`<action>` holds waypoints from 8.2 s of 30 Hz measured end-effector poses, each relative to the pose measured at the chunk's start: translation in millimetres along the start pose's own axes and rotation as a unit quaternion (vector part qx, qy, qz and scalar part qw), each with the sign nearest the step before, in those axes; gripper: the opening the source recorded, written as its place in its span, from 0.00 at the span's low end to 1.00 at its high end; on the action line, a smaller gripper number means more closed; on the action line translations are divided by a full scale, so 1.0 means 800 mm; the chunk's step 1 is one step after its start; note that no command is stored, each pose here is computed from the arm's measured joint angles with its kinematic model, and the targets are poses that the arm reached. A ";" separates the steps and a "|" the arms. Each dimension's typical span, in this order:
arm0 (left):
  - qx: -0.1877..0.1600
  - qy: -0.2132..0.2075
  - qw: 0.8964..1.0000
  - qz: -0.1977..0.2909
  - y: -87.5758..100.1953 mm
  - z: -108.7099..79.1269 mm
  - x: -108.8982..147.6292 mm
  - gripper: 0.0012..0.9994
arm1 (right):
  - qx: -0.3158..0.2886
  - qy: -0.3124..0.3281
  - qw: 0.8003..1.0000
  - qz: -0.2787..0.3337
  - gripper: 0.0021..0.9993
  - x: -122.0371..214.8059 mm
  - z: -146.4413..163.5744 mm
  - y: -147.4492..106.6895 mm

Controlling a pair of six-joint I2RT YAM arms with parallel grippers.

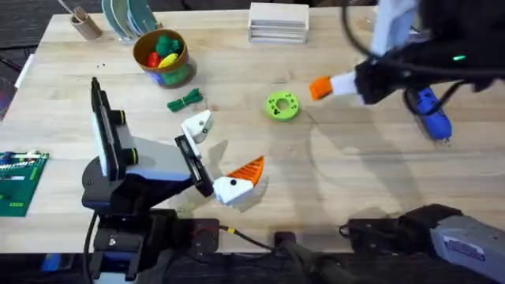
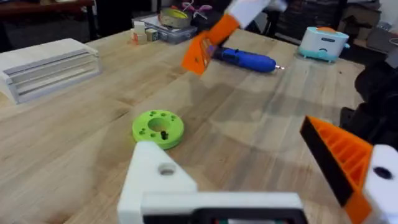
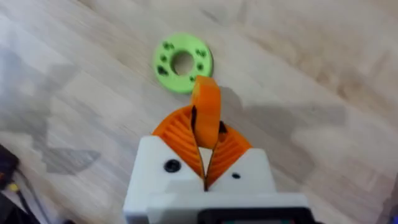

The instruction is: Pick up the gripper from the table and insert it into the empty holder that is missing its gripper. Then pick up a screw, insert it into the mounting hole, and use the screwdriver to tighten it. Finally, clean up the table by picking up the vegetable and placing it into the bucket.

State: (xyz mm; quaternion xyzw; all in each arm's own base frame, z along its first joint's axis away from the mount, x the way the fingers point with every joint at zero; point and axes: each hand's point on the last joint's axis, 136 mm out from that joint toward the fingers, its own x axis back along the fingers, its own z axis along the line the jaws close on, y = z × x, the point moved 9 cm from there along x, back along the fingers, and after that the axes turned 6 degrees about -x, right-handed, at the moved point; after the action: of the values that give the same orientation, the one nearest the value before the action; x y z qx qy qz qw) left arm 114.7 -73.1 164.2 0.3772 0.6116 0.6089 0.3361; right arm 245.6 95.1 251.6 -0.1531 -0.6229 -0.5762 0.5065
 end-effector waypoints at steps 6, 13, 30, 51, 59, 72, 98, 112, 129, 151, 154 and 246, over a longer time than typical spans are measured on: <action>0.000 0.000 1.000 0.000 0.000 0.000 0.000 0.99 | 0.017 0.024 0.996 -0.080 0.01 0.053 0.019 0.015; 0.000 0.000 1.000 0.000 0.000 0.000 0.000 0.99 | 0.036 0.092 0.990 -0.099 0.01 0.072 0.055 0.009; 0.000 0.000 1.000 0.000 0.000 0.000 0.000 0.99 | -0.040 0.249 0.962 -0.101 0.01 0.003 0.077 -0.016; 0.000 -0.001 1.000 0.000 0.000 0.000 0.000 0.99 | -0.137 0.490 0.860 0.031 0.01 -0.078 0.097 -0.014; 0.000 -0.001 1.000 0.000 0.000 0.000 0.000 0.99 | -0.145 0.532 0.832 0.064 0.01 -0.103 0.105 -0.010; -0.042 -0.014 0.999 -0.009 0.004 -0.003 0.000 0.99 | -0.157 0.558 0.809 0.099 0.01 -0.115 0.114 -0.011; -0.052 0.007 0.999 -0.008 0.004 0.002 0.001 0.99 | -0.160 0.533 0.830 0.044 0.01 -0.118 0.135 0.006; -0.044 0.080 0.996 -0.002 0.003 0.018 0.003 0.99 | -0.205 0.493 0.845 0.027 0.01 -0.129 0.164 0.008; -0.027 0.017 0.999 -0.003 0.001 0.005 0.002 0.99 | -0.182 0.516 0.836 0.025 0.01 -0.154 0.171 0.005; -0.024 0.020 1.000 -0.003 0.001 0.006 0.003 0.99 | -0.173 0.518 0.838 0.023 0.01 -0.154 0.176 0.003; -0.025 0.010 1.000 -0.004 0.001 0.004 0.003 0.99 | -0.166 0.527 0.833 0.031 0.04 -0.152 0.172 0.002; -0.048 -0.102 0.994 -0.014 0.003 -0.021 0.002 0.99 | 0.074 -0.033 0.994 0.077 0.80 -0.158 0.101 0.006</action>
State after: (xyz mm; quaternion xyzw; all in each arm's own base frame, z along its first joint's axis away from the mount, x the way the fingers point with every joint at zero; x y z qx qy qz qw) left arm 99.7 -79.8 167.5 0.4124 0.5496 0.5912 0.4223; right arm 268.4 217.2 166.4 -0.1816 -0.6665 -0.4828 0.5383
